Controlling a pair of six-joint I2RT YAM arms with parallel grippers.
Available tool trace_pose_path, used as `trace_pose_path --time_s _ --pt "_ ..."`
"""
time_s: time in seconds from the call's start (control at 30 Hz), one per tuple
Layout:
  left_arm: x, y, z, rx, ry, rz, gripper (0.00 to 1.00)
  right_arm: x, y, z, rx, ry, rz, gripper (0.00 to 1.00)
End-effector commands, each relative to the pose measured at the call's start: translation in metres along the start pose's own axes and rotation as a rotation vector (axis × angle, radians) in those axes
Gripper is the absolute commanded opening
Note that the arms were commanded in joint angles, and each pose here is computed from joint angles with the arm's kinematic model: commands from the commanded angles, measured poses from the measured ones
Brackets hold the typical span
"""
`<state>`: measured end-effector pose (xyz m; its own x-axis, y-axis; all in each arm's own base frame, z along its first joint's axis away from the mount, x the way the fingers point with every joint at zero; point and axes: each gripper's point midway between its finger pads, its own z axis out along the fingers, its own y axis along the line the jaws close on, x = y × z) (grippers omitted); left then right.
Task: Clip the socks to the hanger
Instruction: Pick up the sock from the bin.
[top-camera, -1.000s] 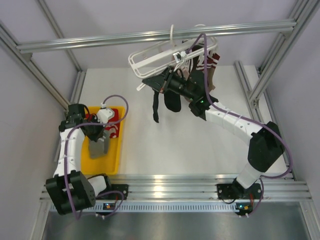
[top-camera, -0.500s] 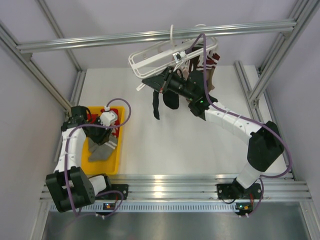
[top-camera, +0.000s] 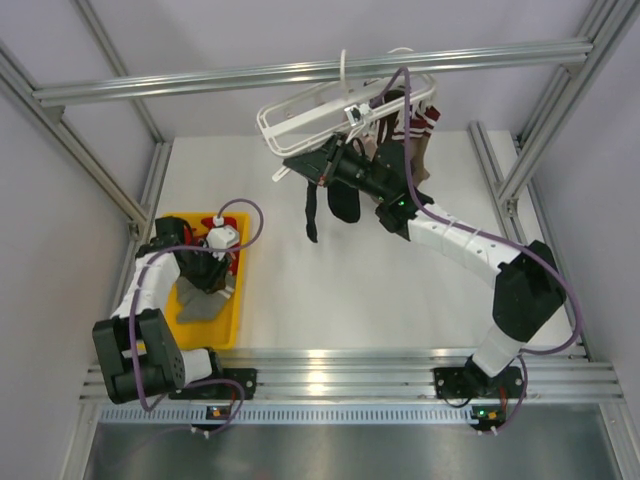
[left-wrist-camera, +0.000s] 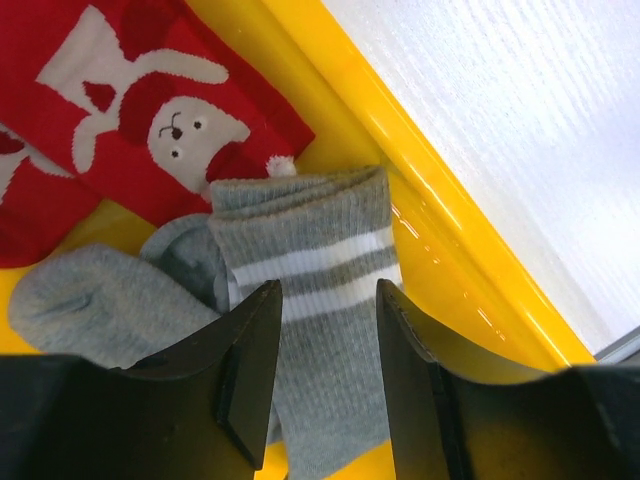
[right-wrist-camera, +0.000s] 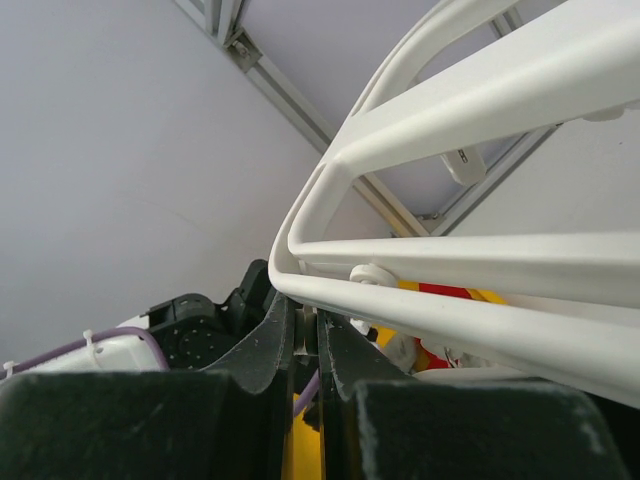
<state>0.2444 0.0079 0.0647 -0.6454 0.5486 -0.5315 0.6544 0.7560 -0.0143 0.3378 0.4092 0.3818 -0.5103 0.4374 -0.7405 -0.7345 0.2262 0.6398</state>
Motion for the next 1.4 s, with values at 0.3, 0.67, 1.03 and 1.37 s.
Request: trace_pose_path --time_s 0.3,0.67,1.03,1.37 --pt "0.003 0.01 0.03 0.004 0.021 -0.026 0.22 -0.012 0.005 0.004 -0.011 -0.021 -0.01 0.0" --pt "0.014 0.005 0.034 -0.003 0.048 -0.001 0.35 -0.012 0.006 0.004 -0.01 -0.02 -0.019 0.0" --pt "-0.025 0.005 -0.016 -0.043 -0.027 -0.005 0.0 -0.015 0.007 0.004 -0.008 -0.024 -0.038 0.0" --pt "-0.072 -0.015 -0.087 -0.117 -0.216 -0.004 0.0 -0.016 0.011 0.004 -0.021 -0.021 -0.048 0.0"
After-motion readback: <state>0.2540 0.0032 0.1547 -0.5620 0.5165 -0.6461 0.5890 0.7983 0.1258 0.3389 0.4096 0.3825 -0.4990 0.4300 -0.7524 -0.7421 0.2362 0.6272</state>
